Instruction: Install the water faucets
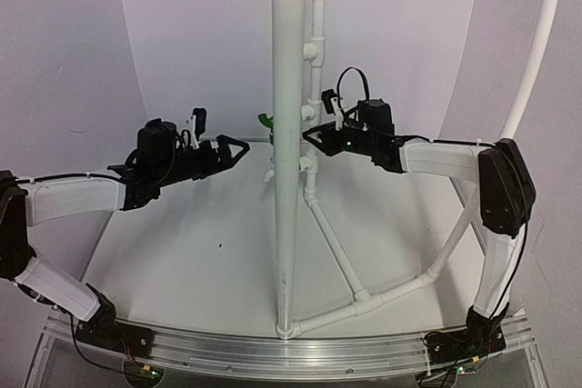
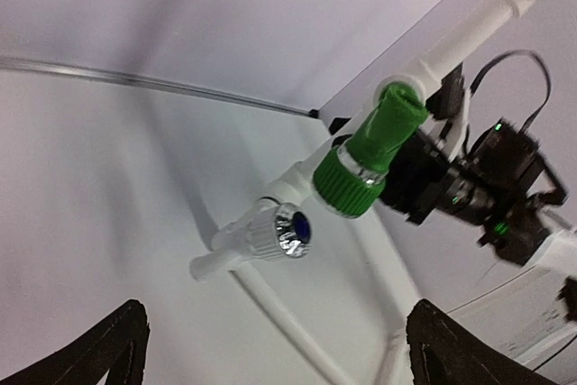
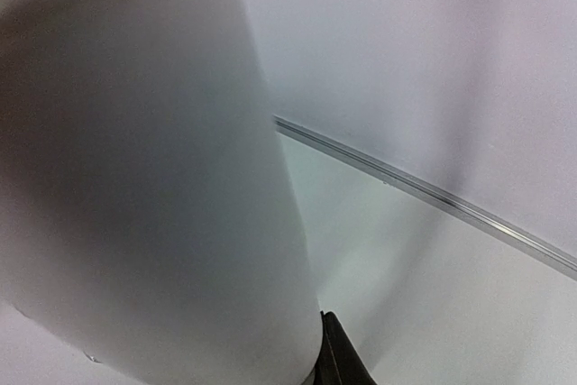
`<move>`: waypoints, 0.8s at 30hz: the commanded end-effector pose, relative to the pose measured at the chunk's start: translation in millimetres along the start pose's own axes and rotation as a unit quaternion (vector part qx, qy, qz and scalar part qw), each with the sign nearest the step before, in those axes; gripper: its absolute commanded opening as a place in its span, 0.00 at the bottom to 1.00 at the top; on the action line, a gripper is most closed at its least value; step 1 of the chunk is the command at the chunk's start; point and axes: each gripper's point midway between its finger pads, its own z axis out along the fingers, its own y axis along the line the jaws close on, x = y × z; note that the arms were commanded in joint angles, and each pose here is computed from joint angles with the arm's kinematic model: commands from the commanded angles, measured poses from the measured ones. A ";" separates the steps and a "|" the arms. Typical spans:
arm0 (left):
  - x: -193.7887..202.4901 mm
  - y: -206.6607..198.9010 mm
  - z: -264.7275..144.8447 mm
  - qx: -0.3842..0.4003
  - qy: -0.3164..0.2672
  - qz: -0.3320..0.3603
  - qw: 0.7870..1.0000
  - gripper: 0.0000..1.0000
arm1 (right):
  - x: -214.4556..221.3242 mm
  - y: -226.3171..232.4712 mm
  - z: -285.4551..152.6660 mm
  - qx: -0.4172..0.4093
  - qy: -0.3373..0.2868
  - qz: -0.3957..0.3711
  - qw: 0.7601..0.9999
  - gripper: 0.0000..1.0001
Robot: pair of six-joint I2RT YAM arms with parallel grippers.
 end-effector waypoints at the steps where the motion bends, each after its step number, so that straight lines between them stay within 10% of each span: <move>1: 5.6 14.5 4.5 -0.034 0.003 0.195 0.980 1.00 | 16.8 40.3 0.6 -0.083 0.041 0.069 0.993 0.00; 17: 30.3 13.4 51.7 -0.041 0.028 0.548 0.835 1.00 | 23.4 38.5 2.0 -0.079 0.052 0.068 0.993 0.00; 24: 29.7 6.0 83.0 -0.017 0.022 0.582 0.813 1.00 | 23.3 37.9 2.7 -0.078 0.053 0.065 0.993 0.00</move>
